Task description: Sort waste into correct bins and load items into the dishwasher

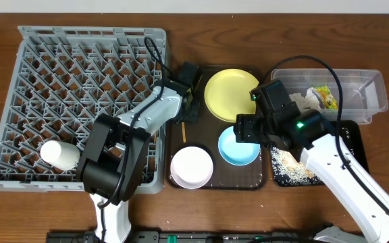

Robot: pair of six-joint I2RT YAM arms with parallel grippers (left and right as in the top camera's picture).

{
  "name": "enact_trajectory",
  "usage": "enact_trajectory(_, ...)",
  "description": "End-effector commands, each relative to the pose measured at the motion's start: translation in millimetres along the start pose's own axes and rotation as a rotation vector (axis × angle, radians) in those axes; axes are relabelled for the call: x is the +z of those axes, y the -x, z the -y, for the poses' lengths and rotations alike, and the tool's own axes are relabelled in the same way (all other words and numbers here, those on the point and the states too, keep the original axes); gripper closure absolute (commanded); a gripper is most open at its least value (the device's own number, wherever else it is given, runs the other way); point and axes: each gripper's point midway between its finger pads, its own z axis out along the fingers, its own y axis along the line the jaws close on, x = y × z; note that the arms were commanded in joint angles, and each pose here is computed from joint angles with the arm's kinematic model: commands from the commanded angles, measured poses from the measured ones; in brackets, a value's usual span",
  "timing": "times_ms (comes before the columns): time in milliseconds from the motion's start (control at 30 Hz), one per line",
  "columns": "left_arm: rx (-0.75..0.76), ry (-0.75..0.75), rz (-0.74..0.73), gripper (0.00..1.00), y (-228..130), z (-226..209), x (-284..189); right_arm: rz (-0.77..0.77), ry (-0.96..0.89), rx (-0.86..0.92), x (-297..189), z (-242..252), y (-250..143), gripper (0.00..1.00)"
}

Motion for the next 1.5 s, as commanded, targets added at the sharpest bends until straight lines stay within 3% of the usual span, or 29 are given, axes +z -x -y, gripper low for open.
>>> enact_trajectory(0,-0.017,0.004,-0.028,0.81,-6,-2,3,0.01,-0.003,0.003,-1,0,1,0.3)
enact_trajectory(200,-0.021,-0.053,0.055,0.81,8,5,-43,0.01,-0.003,0.003,-1,0,1,0.3)
enact_trajectory(467,-0.013,-0.142,0.297,0.85,26,7,-153,0.01,-0.003,0.003,-1,0,1,0.3)
enact_trajectory(667,-0.037,0.149,0.417,0.86,24,-52,-196,0.009,-0.003,0.003,-1,0,1,0.3)
enact_trajectory(733,-0.046,0.229,0.398,0.86,21,-68,-192,0.009,-0.003,0.003,-1,0,1,0.3)
enact_trajectory(800,-0.042,0.186,0.365,0.85,19,-62,-182,0.009,-0.004,0.003,-1,0,1,0.3)
enact_trajectory(867,-0.022,0.08,0.331,0.67,18,-43,-173,0.01,-0.003,0.003,-1,0,1,0.3)
enact_trajectory(933,0.004,-0.062,0.295,0.59,17,-14,-163,0.009,-0.004,0.003,-1,0,1,0.3)
enact_trajectory(1033,-0.008,-0.134,0.255,0.59,18,10,-144,0.01,-0.003,0.003,-1,0,1,0.3)
enact_trajectory(1233,-0.1,0.091,0.185,0.6,18,-10,-78,0.009,-0.002,0.002,-1,-1,1,0.3)
enact_trajectory(1467,-0.089,0.115,0.064,0.66,5,-6,-11,0.01,-0.002,0.002,-1,-1,1,0.29)
